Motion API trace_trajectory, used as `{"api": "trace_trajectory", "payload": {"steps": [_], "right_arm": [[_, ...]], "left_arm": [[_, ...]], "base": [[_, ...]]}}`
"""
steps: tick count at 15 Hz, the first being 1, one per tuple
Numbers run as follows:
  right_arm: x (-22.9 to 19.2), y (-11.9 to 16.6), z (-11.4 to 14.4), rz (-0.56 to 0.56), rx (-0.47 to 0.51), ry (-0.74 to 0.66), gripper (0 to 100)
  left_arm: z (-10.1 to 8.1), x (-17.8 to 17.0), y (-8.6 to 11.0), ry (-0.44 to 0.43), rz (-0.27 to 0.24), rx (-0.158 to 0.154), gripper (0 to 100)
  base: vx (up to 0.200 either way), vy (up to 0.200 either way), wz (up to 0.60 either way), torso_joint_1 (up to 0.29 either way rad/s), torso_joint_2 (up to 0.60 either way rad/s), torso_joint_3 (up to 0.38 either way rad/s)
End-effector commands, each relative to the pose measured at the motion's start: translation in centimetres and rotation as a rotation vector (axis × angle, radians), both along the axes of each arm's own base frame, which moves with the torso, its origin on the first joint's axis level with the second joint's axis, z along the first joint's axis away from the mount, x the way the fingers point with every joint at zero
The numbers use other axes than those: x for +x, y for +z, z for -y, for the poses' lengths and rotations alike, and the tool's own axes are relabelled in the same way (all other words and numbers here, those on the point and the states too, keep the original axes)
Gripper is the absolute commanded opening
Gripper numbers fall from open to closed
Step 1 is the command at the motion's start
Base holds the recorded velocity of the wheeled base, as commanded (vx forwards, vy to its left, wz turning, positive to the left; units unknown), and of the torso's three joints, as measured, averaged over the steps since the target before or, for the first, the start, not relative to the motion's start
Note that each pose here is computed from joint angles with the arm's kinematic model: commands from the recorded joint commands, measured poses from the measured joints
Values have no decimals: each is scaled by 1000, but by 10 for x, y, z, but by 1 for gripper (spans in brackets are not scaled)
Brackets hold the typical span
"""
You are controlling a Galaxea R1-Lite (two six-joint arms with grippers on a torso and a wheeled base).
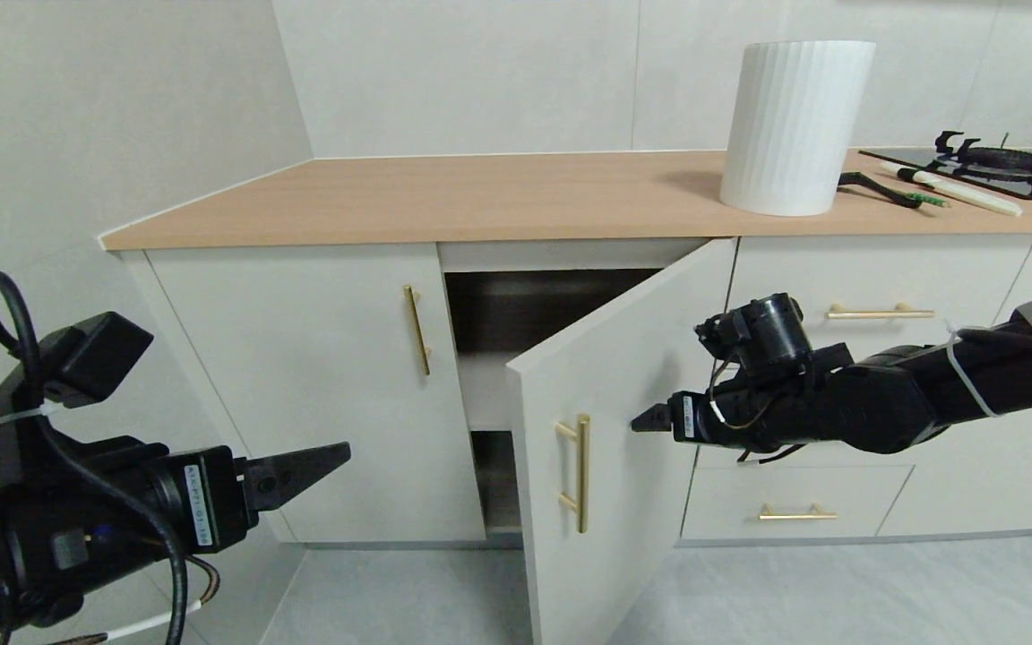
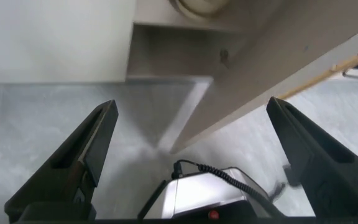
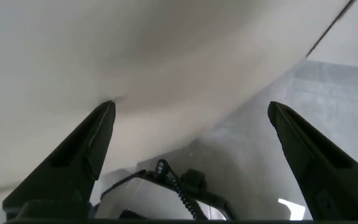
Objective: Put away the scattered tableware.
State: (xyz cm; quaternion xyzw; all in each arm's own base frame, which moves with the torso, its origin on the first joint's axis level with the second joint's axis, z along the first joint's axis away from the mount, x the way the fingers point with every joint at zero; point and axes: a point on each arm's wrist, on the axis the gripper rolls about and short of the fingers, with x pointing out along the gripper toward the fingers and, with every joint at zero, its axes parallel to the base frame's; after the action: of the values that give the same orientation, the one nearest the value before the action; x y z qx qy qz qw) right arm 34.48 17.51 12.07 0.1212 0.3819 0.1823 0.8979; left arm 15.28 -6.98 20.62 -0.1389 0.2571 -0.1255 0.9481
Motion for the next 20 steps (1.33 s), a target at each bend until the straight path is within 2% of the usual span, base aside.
{"api": "trace_trajectory", "payload": {"steps": [1, 4, 8, 13, 17, 20], "right_arm": [[2, -2, -4, 1, 29, -16, 100], [11, -7, -11, 44, 100, -84, 100], [37, -13, -29, 69, 171, -253, 100], [59, -22, -42, 45, 287, -346, 100], [80, -37, -49, 69, 295, -425, 100], [94, -33, -40, 96, 336, -489, 100]], "left_arm": [[0, 0, 0, 0, -1, 1, 100], [-1, -1, 0, 0, 4, -1, 100], [-2, -3, 2, 5, 15, -8, 100], [-2, -2, 2, 6, 15, -8, 100], [-3, -2, 3, 13, 14, -12, 100], [-3, -2, 3, 16, 14, -12, 100]], "base": [[0, 0, 0, 0, 0, 0], [0, 0, 0, 0, 0, 0], [0, 0, 0, 0, 0, 0], [0, 0, 0, 0, 0, 0], [0, 0, 0, 0, 0, 0], [0, 0, 0, 0, 0, 0]]}}
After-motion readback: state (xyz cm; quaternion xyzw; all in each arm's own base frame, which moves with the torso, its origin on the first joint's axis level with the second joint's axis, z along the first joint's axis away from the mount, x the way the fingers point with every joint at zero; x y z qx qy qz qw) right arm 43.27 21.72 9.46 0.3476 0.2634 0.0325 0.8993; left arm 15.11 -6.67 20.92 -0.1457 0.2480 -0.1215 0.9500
